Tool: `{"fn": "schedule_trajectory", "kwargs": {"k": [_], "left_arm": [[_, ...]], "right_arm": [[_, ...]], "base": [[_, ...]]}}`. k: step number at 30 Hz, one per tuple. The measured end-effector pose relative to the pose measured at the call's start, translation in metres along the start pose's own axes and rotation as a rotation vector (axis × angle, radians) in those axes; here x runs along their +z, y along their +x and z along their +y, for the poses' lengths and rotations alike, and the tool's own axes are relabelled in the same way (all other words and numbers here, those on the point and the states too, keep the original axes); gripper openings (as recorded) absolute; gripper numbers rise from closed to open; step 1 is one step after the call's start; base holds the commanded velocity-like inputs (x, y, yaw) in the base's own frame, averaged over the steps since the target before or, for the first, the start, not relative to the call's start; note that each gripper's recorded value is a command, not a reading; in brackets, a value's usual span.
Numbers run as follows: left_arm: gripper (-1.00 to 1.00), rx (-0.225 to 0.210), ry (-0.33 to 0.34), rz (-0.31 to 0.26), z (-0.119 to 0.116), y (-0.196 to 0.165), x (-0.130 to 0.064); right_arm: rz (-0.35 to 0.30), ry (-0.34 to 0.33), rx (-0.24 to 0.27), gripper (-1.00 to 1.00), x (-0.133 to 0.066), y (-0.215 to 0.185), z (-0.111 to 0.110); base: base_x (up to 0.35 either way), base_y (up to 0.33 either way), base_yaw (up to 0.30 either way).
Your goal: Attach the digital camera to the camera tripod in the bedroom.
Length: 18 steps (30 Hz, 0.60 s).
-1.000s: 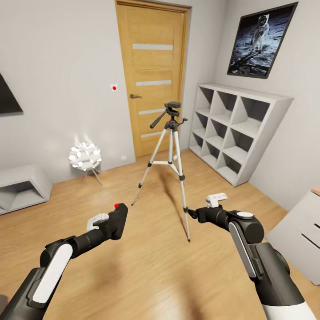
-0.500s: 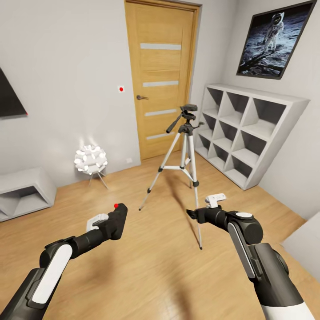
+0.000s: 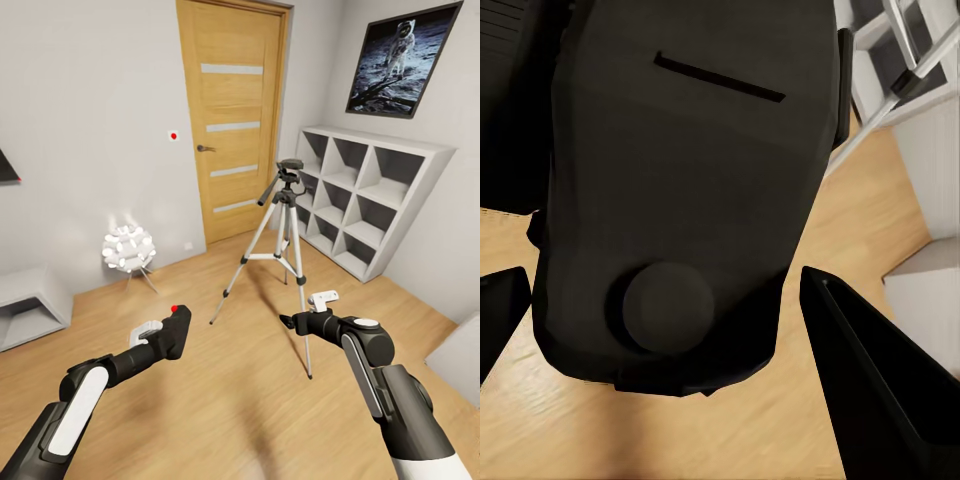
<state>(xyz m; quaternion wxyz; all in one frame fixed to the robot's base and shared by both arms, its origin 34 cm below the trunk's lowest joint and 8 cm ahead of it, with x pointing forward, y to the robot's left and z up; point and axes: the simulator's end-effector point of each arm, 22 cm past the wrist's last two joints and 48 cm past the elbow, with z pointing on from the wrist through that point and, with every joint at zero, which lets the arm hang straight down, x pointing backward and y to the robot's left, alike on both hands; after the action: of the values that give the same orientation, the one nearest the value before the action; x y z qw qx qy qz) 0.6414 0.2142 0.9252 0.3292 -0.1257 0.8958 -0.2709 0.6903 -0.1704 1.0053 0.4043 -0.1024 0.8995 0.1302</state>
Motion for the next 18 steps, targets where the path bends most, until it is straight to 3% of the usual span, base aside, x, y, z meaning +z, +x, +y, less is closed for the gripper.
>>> {"fn": "schedule_trajectory", "kwargs": {"k": [18], "left_arm": [[-1.00, -0.001, 0.000, 0.000, 0.0002, 0.0009, -0.0002]], "right_arm": [[-0.005, -0.001, -0.002, 1.00, 0.0002, -0.0011, 0.0009]], "base": [[0.205, 0.296, -0.275]]}}
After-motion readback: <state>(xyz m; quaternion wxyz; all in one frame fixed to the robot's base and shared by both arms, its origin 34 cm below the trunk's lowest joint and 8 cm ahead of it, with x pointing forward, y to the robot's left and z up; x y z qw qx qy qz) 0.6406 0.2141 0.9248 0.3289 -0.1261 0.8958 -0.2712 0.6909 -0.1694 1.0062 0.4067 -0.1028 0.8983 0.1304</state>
